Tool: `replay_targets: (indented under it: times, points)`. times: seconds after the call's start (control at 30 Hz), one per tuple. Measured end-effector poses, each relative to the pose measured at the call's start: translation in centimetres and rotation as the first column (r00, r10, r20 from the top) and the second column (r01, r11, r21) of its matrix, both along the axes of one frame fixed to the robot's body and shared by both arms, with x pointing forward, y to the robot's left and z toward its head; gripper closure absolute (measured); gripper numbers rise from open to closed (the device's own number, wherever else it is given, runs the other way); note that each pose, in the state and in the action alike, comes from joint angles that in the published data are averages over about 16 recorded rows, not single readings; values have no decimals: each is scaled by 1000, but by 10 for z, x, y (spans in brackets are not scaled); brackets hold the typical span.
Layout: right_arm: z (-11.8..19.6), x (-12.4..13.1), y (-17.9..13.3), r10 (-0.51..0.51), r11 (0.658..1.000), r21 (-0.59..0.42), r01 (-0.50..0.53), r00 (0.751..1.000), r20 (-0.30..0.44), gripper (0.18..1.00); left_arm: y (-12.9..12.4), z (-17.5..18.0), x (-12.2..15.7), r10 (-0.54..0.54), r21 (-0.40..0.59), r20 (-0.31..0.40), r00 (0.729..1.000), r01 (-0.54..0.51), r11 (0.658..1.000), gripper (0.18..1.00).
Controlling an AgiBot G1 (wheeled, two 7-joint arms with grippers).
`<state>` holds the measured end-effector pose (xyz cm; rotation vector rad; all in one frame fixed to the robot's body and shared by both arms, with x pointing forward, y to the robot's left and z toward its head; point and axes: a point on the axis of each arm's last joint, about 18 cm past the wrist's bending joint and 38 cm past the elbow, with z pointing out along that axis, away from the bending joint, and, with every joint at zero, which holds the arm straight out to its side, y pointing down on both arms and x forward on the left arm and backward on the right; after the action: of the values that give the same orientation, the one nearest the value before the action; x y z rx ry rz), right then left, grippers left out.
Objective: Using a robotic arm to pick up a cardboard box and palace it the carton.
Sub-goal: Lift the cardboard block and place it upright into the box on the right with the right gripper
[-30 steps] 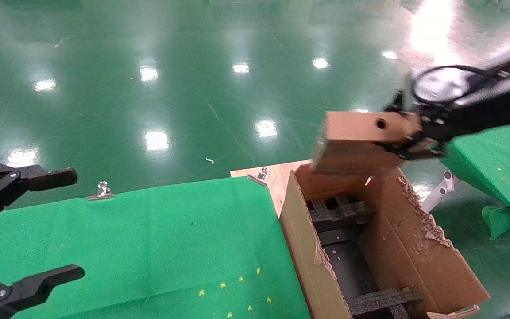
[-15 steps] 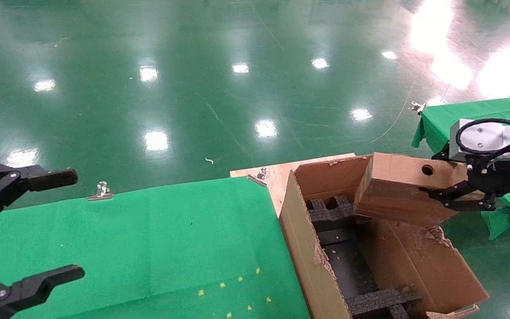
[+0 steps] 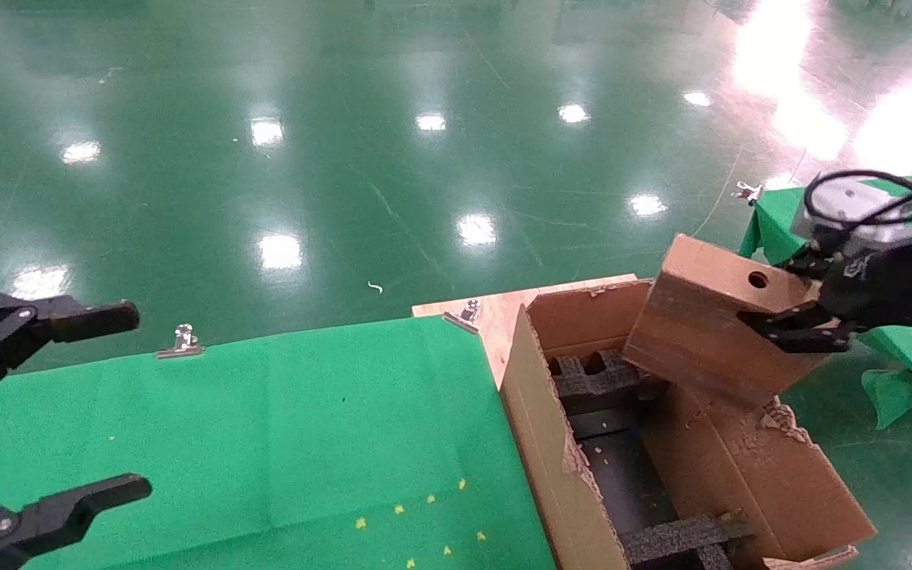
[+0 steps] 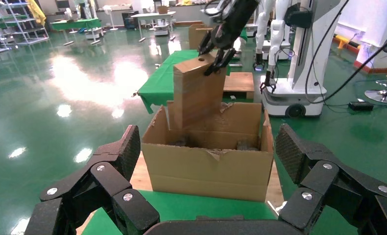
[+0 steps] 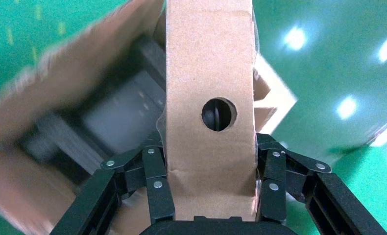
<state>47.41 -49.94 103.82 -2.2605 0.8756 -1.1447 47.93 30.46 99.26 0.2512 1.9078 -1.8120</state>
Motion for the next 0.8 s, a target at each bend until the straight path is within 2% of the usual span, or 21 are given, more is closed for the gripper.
replay_targets:
  times: [0.13,0.33,0.5,0.8]
  points:
    - [-11,7,-4,-132,978,157,135,991,-29,816,0,0,0,0,0,0,1000,0,1000,184]
    - [-27,11,-8,-276,904,316,288,958,-85,817,0,0,0,0,0,0,1000,0,1000,184]
    - [-34,14,-12,-338,857,374,355,934,-113,817,0,0,0,0,0,0,1000,0,1000,184]
    - [-40,22,-18,-398,821,395,413,909,-124,818,0,0,0,0,-1,0,1000,0,1000,184]
